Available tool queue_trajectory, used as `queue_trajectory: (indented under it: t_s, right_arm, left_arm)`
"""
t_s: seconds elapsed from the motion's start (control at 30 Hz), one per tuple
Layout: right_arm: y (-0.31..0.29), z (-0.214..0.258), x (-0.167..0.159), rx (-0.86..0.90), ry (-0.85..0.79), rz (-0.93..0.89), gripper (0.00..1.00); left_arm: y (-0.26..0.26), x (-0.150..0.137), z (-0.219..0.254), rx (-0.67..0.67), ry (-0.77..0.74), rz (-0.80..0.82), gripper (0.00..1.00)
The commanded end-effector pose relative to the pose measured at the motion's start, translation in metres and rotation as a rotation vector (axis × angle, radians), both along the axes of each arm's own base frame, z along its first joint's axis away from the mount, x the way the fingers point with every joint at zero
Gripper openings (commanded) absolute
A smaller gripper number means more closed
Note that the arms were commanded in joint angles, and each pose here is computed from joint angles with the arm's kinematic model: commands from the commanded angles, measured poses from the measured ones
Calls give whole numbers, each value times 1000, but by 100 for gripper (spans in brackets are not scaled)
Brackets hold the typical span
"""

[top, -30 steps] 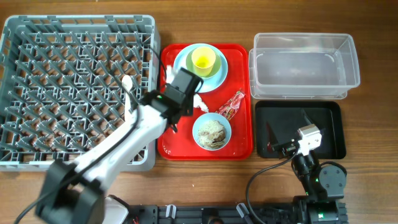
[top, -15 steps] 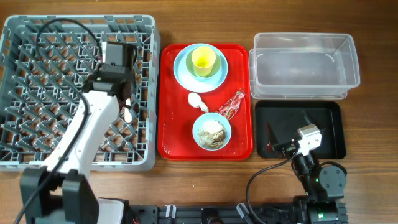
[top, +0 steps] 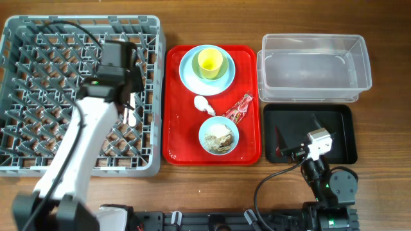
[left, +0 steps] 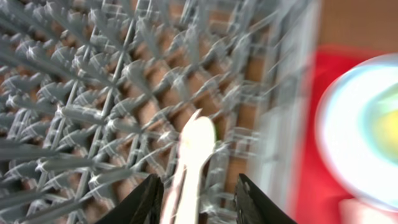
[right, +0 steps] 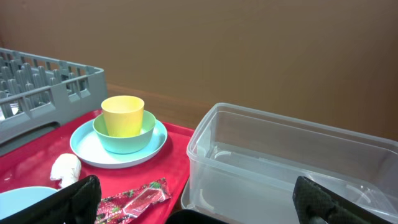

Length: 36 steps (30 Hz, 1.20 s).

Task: Sort waste into correct bins and load items into the dishwasher rack
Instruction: 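Carry the fork into the grey rack and release it, then reach the right gripper to the tray and grasp the white tissue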

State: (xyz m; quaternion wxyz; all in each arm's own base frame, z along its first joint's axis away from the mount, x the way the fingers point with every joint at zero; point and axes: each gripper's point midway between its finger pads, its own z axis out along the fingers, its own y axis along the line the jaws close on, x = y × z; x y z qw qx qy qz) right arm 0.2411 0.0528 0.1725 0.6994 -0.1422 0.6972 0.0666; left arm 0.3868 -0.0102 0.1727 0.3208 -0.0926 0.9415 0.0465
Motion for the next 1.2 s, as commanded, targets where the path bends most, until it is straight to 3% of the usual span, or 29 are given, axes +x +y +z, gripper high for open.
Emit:
queue_trajectory:
  t_s: [0.0, 0.03, 0.07, 0.13, 0.23, 0.43, 0.5, 0.6, 0.67, 0.8, 0.93, 1.0, 1.03, 1.07, 1.1, 1.17]
  right_arm:
    - [0, 2, 0, 5, -8, -1, 100]
    - [0, 2, 0, 5, -8, -1, 100]
    - [0, 2, 0, 5, -8, -1, 100]
    - [0, 2, 0, 5, -8, -1, 100]
    - [-2, 2, 0, 4, -9, -11, 100]
    - [4, 9, -2, 60, -5, 25, 100]
    - [-8, 31, -3, 114, -8, -42, 100]
    - [-24, 124, -1, 111, -35, -137, 100]
    - [-20, 156, 23, 99, 92, -129, 100]
    - [7, 232, 107, 69, 562, -38, 100]
    - [83, 272, 169, 115, 619, 262, 100]
    - [119, 258, 187, 307, 733, 396, 100]
    - [135, 238, 194, 358, 821, 401, 85]
    - [149, 220, 198, 314, 855, 397, 78]
    - [172, 181, 199, 204, 921, 335, 61]
    - [213, 117, 188, -84, 987, 288, 38]
  left_arm:
    - [-19, 2, 80, -422, -90, -14, 37]
    - [14, -4, 104, -472, -50, 87, 43]
    - [38, -3, 116, -465, -59, 143, 55]
    - [82, 1, 131, -459, -133, 242, 100]
    - [108, -5, 130, -463, -146, 320, 100]
    - [112, -6, 130, -462, -148, 328, 100]
    - [112, -6, 130, -462, -148, 328, 100]
    - [112, -6, 130, -462, -148, 328, 100]
    - [112, -6, 130, -462, -148, 328, 100]
    - [112, -6, 130, -462, -148, 328, 100]
    - [112, -6, 130, -462, -148, 328, 100]
    - [112, -6, 130, -462, -148, 328, 100]
    - [112, -6, 130, -462, -148, 328, 100]
    - [112, -6, 130, -462, -148, 328, 100]
    - [112, -6, 130, -462, -148, 328, 100]
    - [112, -6, 130, -462, -148, 328, 100]
